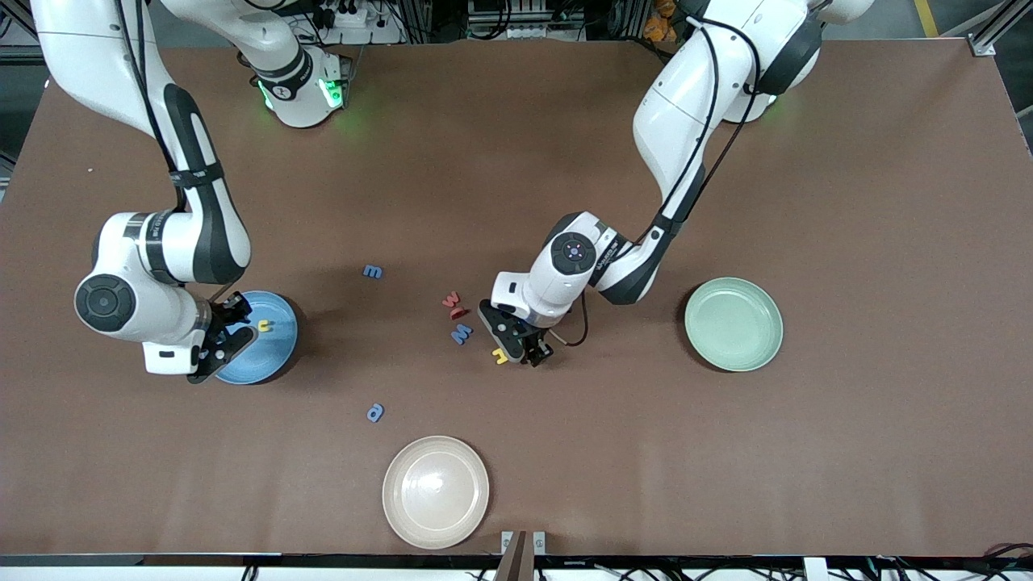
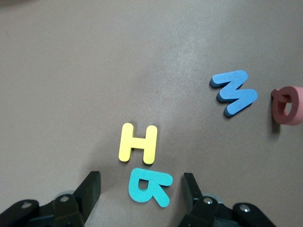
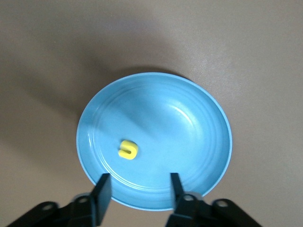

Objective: Sort upper and lower case letters into plates
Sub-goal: 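Drop the yellow letter in the blue plate while the left gripper grasps the teal R, then carry the teal R to the green plate while the right gripper reaches the blue e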

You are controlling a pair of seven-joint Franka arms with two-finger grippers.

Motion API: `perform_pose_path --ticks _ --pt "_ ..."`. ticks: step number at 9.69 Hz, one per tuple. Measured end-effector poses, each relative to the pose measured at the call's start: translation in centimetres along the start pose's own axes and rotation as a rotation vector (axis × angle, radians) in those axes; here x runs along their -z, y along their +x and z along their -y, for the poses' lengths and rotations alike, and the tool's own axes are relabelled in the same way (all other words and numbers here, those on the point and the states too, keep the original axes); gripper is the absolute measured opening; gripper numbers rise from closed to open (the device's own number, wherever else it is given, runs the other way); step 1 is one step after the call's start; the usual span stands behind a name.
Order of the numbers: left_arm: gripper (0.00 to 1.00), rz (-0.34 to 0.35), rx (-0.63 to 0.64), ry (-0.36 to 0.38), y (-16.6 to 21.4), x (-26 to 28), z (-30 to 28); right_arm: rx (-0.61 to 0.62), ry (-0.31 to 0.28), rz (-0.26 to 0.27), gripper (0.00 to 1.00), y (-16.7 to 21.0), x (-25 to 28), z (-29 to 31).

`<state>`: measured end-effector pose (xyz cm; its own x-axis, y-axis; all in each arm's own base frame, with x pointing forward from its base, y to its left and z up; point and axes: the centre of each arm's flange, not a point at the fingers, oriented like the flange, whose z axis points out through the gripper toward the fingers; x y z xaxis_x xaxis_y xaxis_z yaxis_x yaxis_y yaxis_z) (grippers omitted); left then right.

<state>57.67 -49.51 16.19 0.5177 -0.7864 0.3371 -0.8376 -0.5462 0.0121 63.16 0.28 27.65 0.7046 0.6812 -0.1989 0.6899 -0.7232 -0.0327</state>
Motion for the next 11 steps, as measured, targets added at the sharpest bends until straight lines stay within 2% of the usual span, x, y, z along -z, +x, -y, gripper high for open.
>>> perform_pose_path --ticks 1,2,3,6,8,10,11 --pt "0.75 -0.001 0.000 0.001 0.0 0.0 0.0 0.002 -0.008 -0.010 0.80 0.3 0.4 0.0" --pt "0.65 -0.005 0.000 0.002 0.2 0.1 0.0 0.004 -0.017 -0.025 0.96 0.8 1.1 0.0" --pt "0.60 -0.007 0.000 0.002 0.2 0.2 0.0 0.000 -0.023 -0.046 1.00 1.4 2.0 0.0" --pt "0.61 -0.007 0.000 0.002 0.3 0.2 0.0 -0.011 -0.016 -0.107 1.00 4.1 3.1 -0.1" --pt "0.57 -0.008 0.000 0.002 0.3 0.2 0.0 -0.015 -0.021 -0.127 1.00 6.6 2.9 0.0" --pt "0.45 -0.012 0.000 0.004 0.4 0.4 0.1 -0.033 -0.021 -0.127 1.00 8.3 1.6 -0.3" --pt "0.43 -0.012 0.000 0.004 0.4 0.4 0.1 -0.041 -0.022 -0.126 1.00 8.8 1.3 -0.3"
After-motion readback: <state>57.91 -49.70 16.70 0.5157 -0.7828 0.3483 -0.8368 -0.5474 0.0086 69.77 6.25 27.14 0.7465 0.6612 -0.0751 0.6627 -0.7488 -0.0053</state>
